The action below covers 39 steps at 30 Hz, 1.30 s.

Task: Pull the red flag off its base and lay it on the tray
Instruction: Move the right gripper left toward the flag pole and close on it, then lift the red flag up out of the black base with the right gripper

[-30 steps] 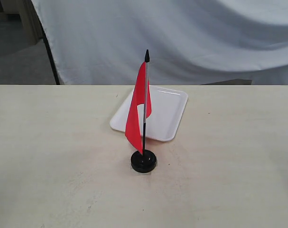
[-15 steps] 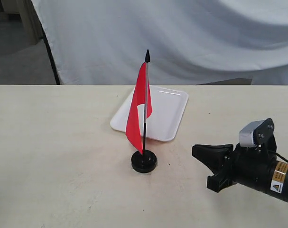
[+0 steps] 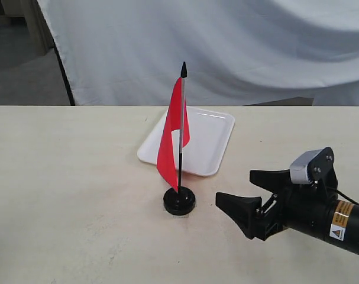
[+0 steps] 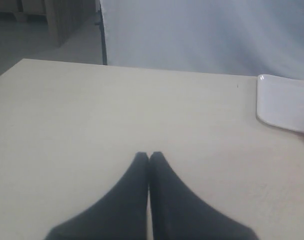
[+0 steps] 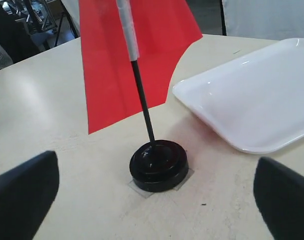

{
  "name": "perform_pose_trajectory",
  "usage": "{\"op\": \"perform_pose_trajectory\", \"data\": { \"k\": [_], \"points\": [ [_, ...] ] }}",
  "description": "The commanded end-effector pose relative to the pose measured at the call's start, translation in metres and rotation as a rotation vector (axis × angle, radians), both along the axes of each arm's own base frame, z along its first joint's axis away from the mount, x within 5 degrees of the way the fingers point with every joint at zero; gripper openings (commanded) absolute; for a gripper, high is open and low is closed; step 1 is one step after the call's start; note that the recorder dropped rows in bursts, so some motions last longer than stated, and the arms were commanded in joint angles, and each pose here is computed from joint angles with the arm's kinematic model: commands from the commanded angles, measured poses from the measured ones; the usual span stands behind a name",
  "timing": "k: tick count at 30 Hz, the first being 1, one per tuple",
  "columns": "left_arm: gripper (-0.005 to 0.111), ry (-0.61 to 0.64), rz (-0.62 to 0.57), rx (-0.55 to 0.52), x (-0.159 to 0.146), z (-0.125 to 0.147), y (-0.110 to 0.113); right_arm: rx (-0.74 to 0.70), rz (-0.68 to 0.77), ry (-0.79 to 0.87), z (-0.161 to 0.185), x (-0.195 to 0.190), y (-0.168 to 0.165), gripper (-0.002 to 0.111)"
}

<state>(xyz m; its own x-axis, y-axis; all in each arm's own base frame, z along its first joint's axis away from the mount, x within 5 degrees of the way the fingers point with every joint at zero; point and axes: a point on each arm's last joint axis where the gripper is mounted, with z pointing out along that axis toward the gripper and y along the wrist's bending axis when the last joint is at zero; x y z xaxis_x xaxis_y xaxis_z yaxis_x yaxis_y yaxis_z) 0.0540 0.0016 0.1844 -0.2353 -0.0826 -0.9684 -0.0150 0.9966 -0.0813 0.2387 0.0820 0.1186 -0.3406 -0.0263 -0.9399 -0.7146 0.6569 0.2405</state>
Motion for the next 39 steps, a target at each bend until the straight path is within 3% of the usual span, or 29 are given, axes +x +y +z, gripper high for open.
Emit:
{"op": "perform_pose_trajectory", "data": {
  "k": [1,7,16,24,26,27,29,30,33,39],
  "points": [
    [0.000,-0.001,-0.005,0.003,0.000,-0.001,0.000,0.003,0.032,-0.024,0.002,-0.001,0.003,0.102],
    [0.000,-0.001,-0.005,0.003,0.000,-0.001,0.000,0.008,0.091,-0.085,0.007,0.005,0.033,0.103],
    [0.000,-0.001,-0.005,0.003,0.000,-0.001,0.000,-0.025,-0.037,-0.080,-0.001,0.042,0.092,0.103],
    [0.000,-0.001,-0.005,0.003,0.000,-0.001,0.000,-0.114,-0.086,-0.023,-0.025,0.083,0.114,0.101],
    [0.000,-0.001,-0.005,0.003,0.000,-0.001,0.000,-0.125,-0.085,-0.016,-0.029,0.086,0.116,0.089],
    [0.000,-0.001,-0.005,0.003,0.000,-0.001,0.000,-0.127,-0.085,-0.013,-0.031,0.087,0.116,0.075],
    [0.000,-0.001,-0.005,0.003,0.000,-0.001,0.000,-0.123,-0.079,-0.015,-0.031,0.086,0.116,0.033],
    [0.000,-0.001,-0.005,0.003,0.000,-0.001,0.000,-0.125,-0.065,-0.013,-0.030,0.085,0.117,0.005],
    [0.000,-0.001,-0.005,0.003,0.000,-0.001,0.000,-0.124,-0.048,-0.020,-0.022,0.084,0.118,-0.001],
    [0.000,-0.001,-0.005,0.003,0.000,-0.001,0.000,-0.159,-0.046,-0.047,0.017,0.082,0.116,-0.001]
  ]
}}
